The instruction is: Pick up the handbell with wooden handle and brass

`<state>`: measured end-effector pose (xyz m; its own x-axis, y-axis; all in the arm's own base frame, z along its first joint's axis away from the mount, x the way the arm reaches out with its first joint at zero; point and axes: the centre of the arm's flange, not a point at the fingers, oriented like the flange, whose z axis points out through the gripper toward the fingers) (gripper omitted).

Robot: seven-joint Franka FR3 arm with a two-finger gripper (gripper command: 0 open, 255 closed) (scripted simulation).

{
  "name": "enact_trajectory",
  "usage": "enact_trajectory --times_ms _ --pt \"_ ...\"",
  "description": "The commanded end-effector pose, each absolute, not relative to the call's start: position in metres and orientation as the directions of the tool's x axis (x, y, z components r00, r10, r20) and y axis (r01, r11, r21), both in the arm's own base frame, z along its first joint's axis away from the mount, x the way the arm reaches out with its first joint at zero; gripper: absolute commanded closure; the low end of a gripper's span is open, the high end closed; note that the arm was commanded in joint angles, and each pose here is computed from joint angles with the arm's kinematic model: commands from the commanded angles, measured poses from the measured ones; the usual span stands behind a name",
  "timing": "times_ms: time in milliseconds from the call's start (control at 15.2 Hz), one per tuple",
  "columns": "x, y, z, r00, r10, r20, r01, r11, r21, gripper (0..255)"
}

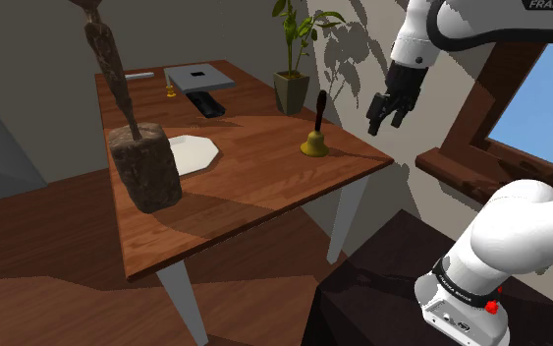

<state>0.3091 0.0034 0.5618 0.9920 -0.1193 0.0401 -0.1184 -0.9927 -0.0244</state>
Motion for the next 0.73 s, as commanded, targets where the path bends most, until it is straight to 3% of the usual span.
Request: enact_trajectory --times_ms 0,660 --pt "0.309 0.003 0.562 0.992 -0.119 0.040 -0.118 -0.993 -0.024 0" --pt "0.443 -0.035 0.566 0.981 -0.195 -0.010 -0.195 -0.981 -0.006 0"
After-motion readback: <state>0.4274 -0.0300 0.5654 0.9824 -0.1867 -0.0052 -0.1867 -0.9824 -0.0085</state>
